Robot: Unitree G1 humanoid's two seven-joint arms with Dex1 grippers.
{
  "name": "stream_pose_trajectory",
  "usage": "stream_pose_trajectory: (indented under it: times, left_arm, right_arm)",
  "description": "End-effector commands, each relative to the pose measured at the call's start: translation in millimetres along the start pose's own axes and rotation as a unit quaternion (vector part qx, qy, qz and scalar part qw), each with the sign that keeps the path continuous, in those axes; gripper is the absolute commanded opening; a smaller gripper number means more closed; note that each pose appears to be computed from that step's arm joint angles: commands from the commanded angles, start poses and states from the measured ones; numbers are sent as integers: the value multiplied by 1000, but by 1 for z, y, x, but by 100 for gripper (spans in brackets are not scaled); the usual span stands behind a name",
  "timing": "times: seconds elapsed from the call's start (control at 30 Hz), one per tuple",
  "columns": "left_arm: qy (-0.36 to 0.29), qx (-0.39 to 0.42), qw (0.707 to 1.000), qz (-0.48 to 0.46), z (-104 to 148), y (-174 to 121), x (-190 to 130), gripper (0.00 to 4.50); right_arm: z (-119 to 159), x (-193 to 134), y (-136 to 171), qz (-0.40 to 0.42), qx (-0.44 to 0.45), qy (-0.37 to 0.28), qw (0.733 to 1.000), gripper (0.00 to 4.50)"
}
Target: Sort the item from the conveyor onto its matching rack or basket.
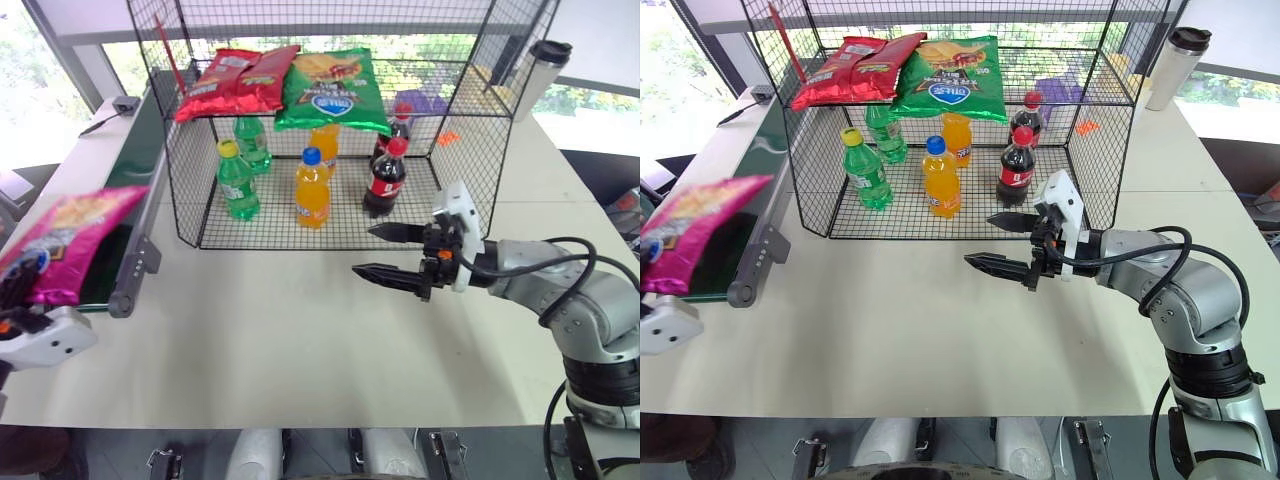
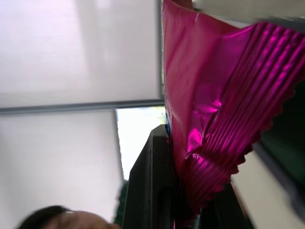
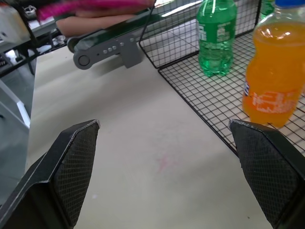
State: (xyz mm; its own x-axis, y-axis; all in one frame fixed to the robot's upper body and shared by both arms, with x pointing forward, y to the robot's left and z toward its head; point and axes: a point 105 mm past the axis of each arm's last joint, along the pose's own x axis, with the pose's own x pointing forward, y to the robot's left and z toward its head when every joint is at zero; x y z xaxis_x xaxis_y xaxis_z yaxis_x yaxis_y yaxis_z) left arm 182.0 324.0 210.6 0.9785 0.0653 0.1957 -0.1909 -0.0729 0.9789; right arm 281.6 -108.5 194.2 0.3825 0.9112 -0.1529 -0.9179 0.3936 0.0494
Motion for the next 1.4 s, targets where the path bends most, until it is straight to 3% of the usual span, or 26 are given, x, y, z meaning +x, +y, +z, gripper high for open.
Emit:
stream_pose_trajectory:
  times: [0.03, 0.17, 0.3, 0.43, 0.57, 0.7, 0.8, 0.93, 1.03, 1.27, 1.4]
  left_arm:
    - [10, 16, 999, 39, -3, 27, -18, 3]
    - [10, -73, 997, 22, -7, 35, -30, 3]
    - [44, -256, 964, -55, -33, 42, -21, 3]
    - [-12, -367, 923, -113, -27, 84, 7, 3]
    - [-73, -483, 860, -147, -8, 112, 25, 3]
    - [-201, -577, 753, -242, 42, 137, 31, 3]
    - [-259, -598, 704, -282, 64, 141, 34, 3]
    - [-362, -632, 607, -320, 96, 145, 43, 3]
    - [-403, -650, 551, -334, 109, 142, 53, 3]
    - [-443, -647, 484, -388, 128, 128, 66, 3]
    - [-466, -626, 456, -428, 141, 125, 65, 3]
  right_arm:
    - [1, 0, -1, 5, -6, -10, 1000, 450]
    - [-6, 1, -7, 5, 4, -9, 1000, 450]
    - [-4, -1, -16, 5, -2, -8, 1000, 450]
    - [16, -8, -25, 11, -10, -28, 1000, 450]
    - [41, -19, -27, 21, -10, -52, 998, 450]
    - [74, -33, -28, 10, -40, -77, 996, 450]
    - [89, -37, -24, 19, -38, -95, 995, 450]
    - [106, -33, -9, 55, -38, -115, 991, 450]
    - [106, -28, -3, 63, -44, -117, 990, 450]
    - [118, -33, 5, 75, -51, -141, 986, 450]
    - [118, -31, -7, 53, -82, -122, 988, 450]
